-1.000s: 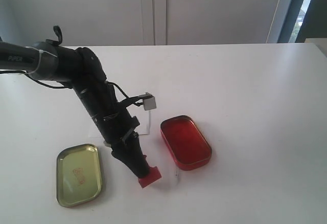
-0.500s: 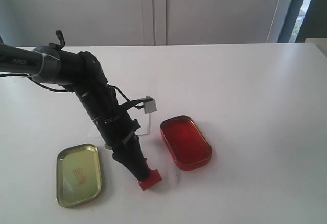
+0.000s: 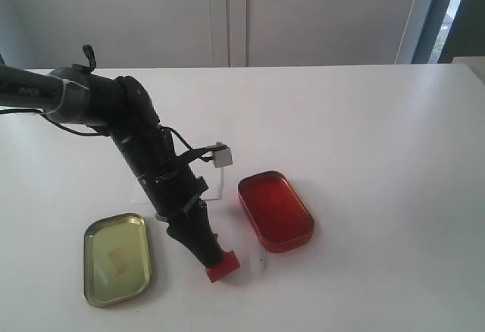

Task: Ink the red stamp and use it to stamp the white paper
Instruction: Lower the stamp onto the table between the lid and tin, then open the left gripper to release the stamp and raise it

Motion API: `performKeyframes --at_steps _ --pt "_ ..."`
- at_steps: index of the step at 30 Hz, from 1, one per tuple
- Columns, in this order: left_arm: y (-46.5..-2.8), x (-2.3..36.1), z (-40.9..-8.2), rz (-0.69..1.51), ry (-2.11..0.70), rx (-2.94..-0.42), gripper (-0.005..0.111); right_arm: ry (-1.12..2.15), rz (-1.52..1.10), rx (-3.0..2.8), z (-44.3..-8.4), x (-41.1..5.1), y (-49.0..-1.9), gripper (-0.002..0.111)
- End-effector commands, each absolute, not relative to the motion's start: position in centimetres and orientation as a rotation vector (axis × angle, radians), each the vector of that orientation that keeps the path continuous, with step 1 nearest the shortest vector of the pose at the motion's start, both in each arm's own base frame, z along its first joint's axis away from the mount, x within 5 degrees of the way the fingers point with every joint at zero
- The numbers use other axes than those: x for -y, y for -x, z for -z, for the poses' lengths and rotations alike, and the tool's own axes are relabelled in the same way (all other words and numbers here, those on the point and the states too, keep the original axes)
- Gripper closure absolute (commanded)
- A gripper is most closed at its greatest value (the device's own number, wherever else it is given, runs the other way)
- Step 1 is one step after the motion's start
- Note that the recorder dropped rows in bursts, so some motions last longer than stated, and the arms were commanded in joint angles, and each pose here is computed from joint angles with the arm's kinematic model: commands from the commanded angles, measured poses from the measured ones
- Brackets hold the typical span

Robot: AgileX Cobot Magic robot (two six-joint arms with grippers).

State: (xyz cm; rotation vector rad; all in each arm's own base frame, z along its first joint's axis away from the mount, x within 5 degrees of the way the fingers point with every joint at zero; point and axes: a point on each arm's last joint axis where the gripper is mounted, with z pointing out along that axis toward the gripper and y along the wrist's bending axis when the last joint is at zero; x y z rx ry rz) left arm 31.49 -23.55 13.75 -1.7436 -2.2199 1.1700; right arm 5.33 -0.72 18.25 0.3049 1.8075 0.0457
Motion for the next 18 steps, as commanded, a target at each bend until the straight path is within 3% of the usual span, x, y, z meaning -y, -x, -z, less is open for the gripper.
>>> performKeyframes --at_steps 1,5,8,18 --pt "-30.79 23.21 -14.23 -1.217 1.697 2.124 0.073 -0.308 -0.042 -1.800 -18.23 0.74 -5.30 0.108" --pt "-30.85 23.13 -14.23 -1.216 1.689 2.130 0.052 -0.308 -0.042 -1.800 -18.23 0.74 -5.30 0.108" --pt "-30.85 23.11 -14.22 -1.210 1.673 2.137 0.045 -0.308 -0.042 -1.800 -18.23 0.74 -5.30 0.108" --pt "-31.33 22.36 -14.15 -1.178 1.661 2.159 0.043 -0.308 -0.042 -1.800 -18.23 0.74 -5.30 0.108"
